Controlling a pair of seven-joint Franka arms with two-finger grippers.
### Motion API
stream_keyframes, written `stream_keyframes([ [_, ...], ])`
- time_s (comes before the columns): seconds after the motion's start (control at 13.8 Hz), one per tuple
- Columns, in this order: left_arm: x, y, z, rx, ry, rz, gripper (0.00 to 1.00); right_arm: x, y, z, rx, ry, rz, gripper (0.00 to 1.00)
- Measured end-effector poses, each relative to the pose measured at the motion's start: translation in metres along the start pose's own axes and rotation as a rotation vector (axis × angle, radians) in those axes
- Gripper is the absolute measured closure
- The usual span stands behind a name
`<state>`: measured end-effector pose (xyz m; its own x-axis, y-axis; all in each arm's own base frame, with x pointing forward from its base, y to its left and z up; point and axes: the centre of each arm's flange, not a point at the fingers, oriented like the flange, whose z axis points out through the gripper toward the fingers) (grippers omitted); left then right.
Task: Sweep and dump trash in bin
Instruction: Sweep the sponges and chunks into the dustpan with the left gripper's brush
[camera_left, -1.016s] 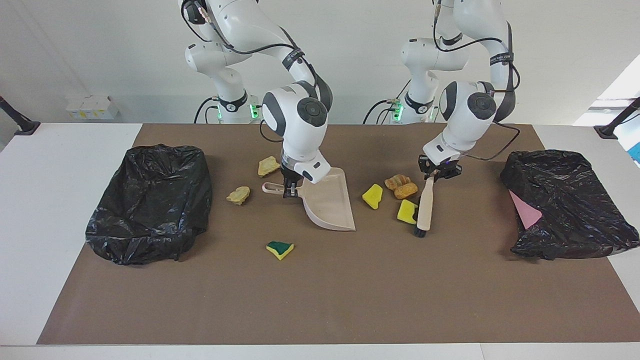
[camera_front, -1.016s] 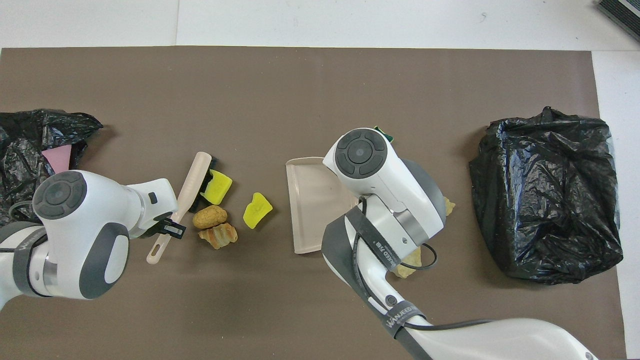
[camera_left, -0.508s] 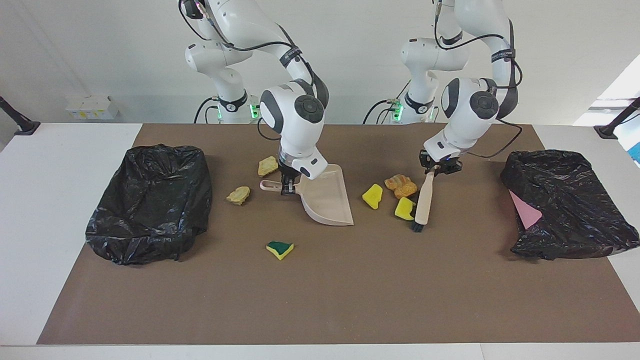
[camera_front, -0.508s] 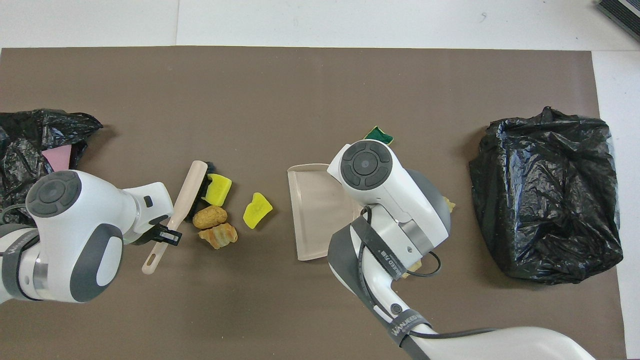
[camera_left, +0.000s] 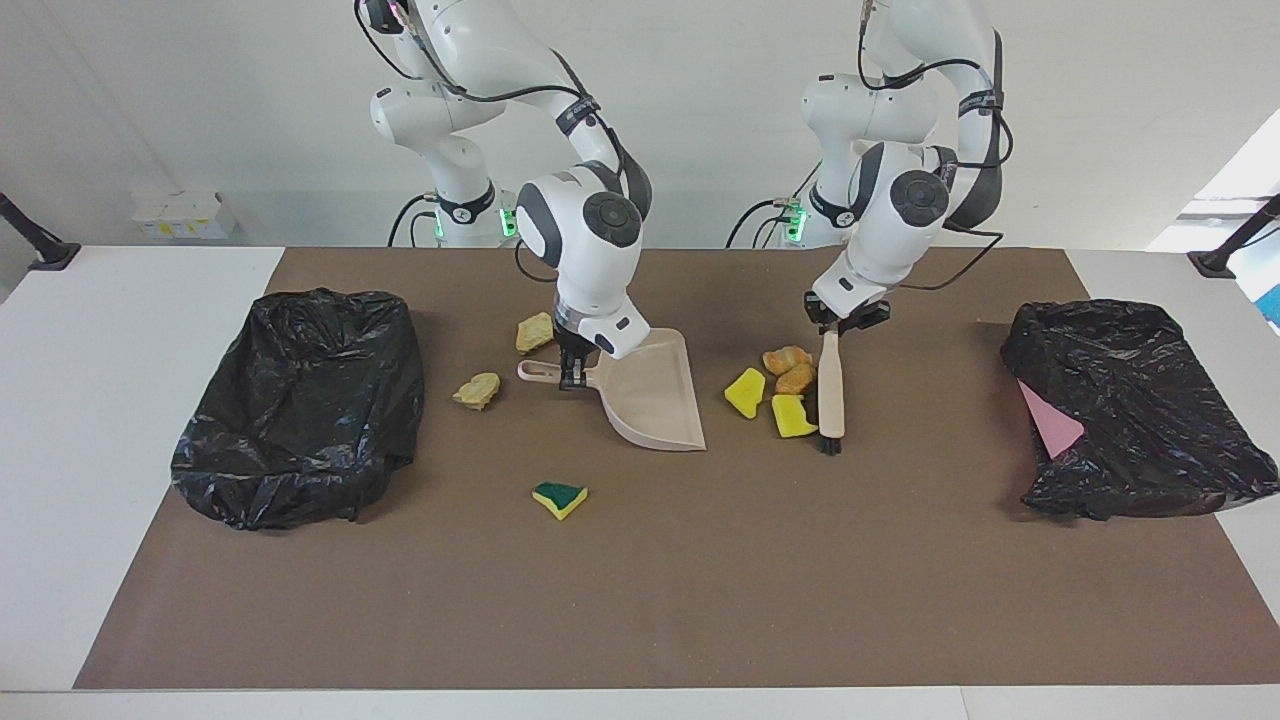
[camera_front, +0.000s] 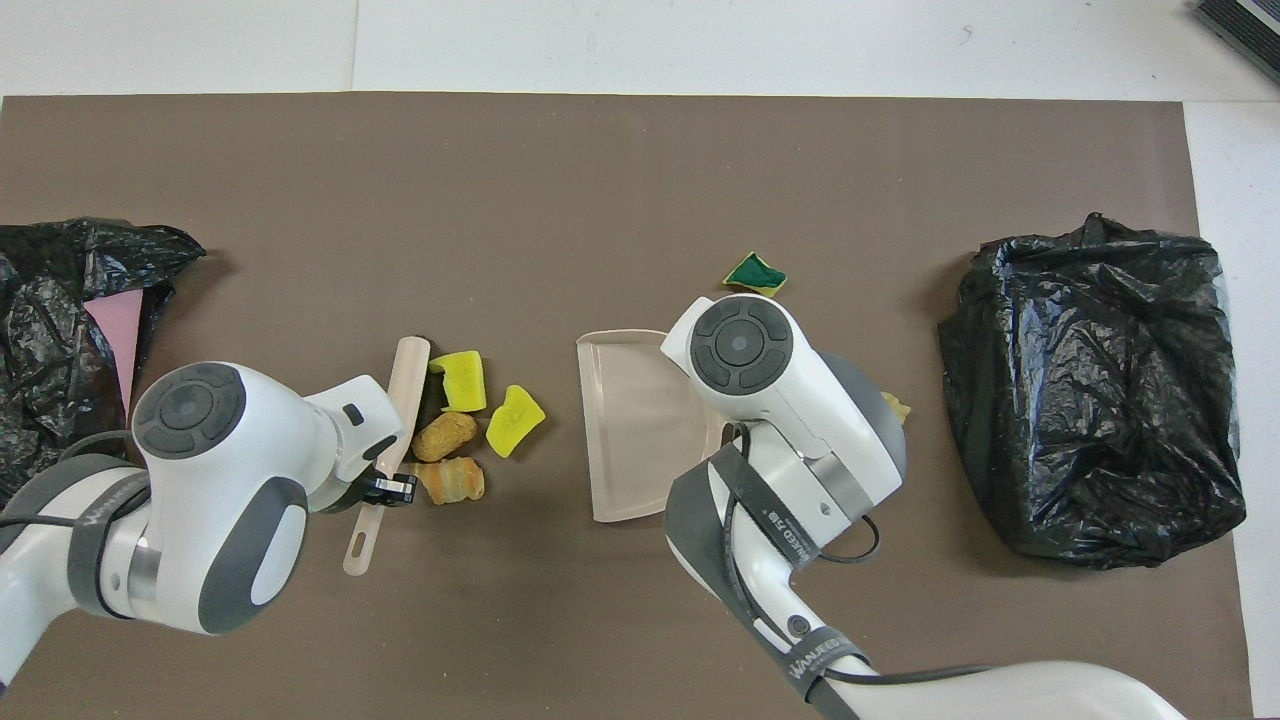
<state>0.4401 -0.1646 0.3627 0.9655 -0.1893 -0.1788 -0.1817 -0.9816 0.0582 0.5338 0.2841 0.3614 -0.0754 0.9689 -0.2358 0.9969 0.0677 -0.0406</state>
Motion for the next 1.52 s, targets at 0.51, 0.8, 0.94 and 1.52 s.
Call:
stream_keyframes([
  [0.51, -0.008, 0.089, 0.006, -0.175, 0.072, 0.025, 0.74, 0.0, -0.001, 0.0, 0.0, 0.0, 0.001, 0.69],
  [0.8, -0.019, 0.151, 0.022, -0.242, 0.114, 0.061, 0.74, 0.0, -0.001, 0.001, 0.002, -0.001, 0.014, 0.69],
  [0.94, -0.018, 0.158, 0.016, -0.258, 0.126, 0.063, 0.74, 0.0, -0.001, 0.001, 0.002, -0.001, 0.015, 0.69],
  [1.52, -0.045, 0.141, -0.025, -0.197, -0.002, -0.218, 0.74, 0.0, -0.002, 0.001, 0.002, -0.001, 0.015, 0.69],
])
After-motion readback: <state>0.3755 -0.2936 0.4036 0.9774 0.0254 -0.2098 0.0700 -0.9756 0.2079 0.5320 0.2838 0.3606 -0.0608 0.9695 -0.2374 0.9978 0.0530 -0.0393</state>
